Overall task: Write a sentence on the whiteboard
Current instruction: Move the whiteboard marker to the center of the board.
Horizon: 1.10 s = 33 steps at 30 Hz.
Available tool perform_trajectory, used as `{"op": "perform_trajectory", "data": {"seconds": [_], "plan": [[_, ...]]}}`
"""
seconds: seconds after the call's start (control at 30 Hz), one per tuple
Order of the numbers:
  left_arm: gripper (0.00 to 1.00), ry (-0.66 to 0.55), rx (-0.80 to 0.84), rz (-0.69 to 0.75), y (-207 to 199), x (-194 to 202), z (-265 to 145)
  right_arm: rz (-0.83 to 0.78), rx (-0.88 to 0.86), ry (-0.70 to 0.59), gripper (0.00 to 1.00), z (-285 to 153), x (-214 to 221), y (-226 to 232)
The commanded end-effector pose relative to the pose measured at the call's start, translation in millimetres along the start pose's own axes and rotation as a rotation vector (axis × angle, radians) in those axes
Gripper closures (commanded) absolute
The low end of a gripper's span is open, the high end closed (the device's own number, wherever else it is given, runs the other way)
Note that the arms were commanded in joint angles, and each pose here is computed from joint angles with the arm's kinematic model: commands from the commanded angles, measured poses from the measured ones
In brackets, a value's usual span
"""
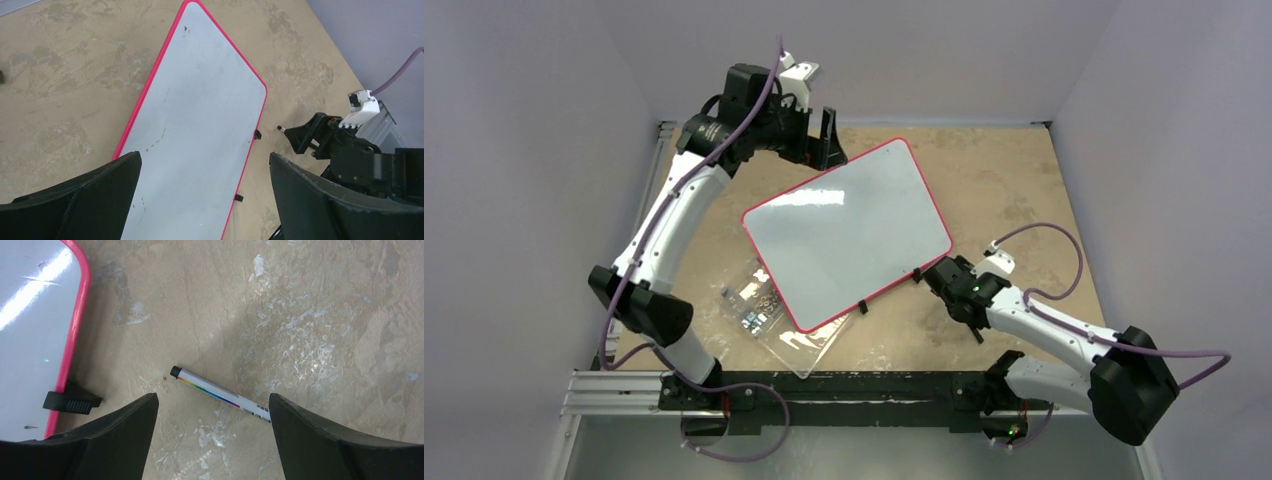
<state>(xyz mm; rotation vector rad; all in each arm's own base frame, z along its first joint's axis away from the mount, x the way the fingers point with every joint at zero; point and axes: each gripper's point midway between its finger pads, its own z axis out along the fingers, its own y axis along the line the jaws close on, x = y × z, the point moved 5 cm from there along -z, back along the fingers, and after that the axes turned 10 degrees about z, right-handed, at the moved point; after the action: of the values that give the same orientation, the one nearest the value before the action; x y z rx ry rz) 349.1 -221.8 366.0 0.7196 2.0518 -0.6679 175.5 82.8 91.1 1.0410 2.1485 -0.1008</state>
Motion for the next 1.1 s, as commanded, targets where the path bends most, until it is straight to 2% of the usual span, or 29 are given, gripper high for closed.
{"op": "perform_trajectory", "data": {"seconds": [0.0, 0.07, 0.27, 0.73, 0.9, 1.07], "plan": [[0.0, -0.055, -0.016, 0.012, -9.7, 2.8, -22.9, 0.11, -0.02, -0.008, 0.21, 11.8, 4.9, 2.9], [0.0, -0.063, -0.014, 0.01, -12.7, 7.2, -29.1, 0.113, -0.025, -0.011, 0.26, 12.8, 4.4, 3.5], [0.0, -0.078, -0.009, -0.002, -20.2, 14.6, -43.6, 0.108, -0.063, 0.016, 0.3, 13.0, 8.0, 7.9], [0.0, -0.087, -0.038, -0.014, -24.0, 34.5, -58.8, 0.063, -0.231, 0.19, 0.36, 12.5, 36.1, 40.9], [0.0, -0.089, -0.036, -0.024, -26.2, 39.3, -62.5, -0.005, -0.293, 0.176, 0.38, 3.2, 26.2, 56.5], [0.0, -0.073, 0.003, -0.066, -35.8, 56.5, -63.9, -0.08, -0.254, 0.147, 0.37, -5.5, 13.5, 40.2]]}}
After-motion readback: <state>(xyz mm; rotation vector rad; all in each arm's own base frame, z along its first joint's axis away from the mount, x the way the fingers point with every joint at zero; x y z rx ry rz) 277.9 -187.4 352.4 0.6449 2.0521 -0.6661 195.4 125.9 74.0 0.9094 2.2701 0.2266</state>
